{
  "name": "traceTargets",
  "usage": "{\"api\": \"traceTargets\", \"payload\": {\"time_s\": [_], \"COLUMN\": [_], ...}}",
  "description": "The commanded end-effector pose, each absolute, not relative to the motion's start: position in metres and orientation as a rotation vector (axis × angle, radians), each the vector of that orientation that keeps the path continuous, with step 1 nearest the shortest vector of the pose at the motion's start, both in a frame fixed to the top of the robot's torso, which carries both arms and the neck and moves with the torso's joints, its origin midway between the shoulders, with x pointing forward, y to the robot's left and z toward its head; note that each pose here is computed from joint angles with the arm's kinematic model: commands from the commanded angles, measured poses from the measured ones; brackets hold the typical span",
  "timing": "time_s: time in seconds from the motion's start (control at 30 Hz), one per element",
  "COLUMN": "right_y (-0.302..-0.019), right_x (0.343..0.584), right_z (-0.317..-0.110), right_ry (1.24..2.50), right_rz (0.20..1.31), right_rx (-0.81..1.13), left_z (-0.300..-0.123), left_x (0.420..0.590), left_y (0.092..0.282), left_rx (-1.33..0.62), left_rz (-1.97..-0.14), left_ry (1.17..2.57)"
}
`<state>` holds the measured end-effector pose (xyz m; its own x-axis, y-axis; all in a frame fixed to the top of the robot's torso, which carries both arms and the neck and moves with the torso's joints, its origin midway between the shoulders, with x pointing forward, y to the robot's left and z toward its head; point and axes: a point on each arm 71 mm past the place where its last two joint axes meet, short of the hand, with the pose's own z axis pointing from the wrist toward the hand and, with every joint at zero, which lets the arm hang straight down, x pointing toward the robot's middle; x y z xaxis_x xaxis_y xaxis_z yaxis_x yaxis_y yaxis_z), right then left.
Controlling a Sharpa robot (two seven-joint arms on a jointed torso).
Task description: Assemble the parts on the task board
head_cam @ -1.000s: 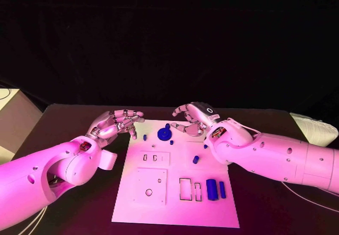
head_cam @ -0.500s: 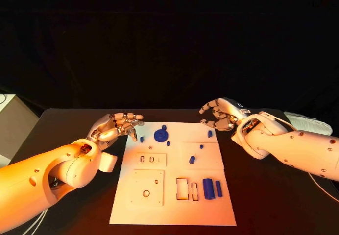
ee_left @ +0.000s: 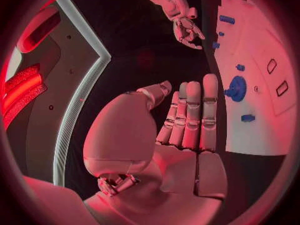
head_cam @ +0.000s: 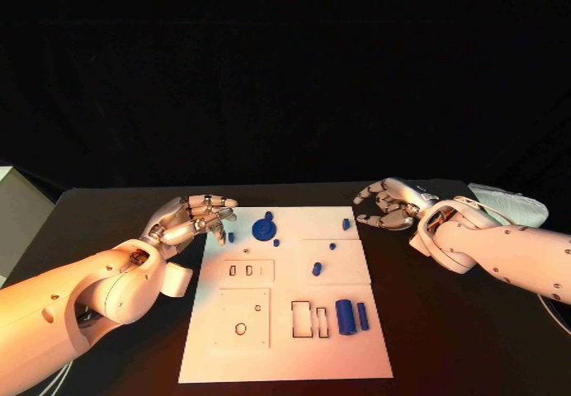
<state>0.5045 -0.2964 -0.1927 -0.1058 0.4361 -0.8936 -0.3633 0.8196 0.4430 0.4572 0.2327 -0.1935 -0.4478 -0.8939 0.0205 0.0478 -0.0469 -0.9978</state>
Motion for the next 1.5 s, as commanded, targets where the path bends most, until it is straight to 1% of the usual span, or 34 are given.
{"api": "traceTargets", "payload": {"time_s": [0.03,0.27,0.63,1.5], "right_y": [-0.296,-0.294,-0.285,-0.271], "right_x": [0.505,0.508,0.511,0.513], "right_z": [-0.199,-0.213,-0.229,-0.235], "right_ry": [1.553,1.561,1.595,1.615], "right_rz": [0.691,0.659,0.651,0.671], "right_rx": [0.068,0.096,0.098,0.076], "left_z": [-0.193,-0.193,-0.193,-0.193], "left_x": [0.456,0.456,0.456,0.456], "left_y": [0.23,0.23,0.231,0.232], "left_rx": [-0.907,-0.906,-0.904,-0.906], "left_rz": [-1.614,-1.614,-1.613,-1.611], "left_ry": [1.488,1.488,1.488,1.491]}}
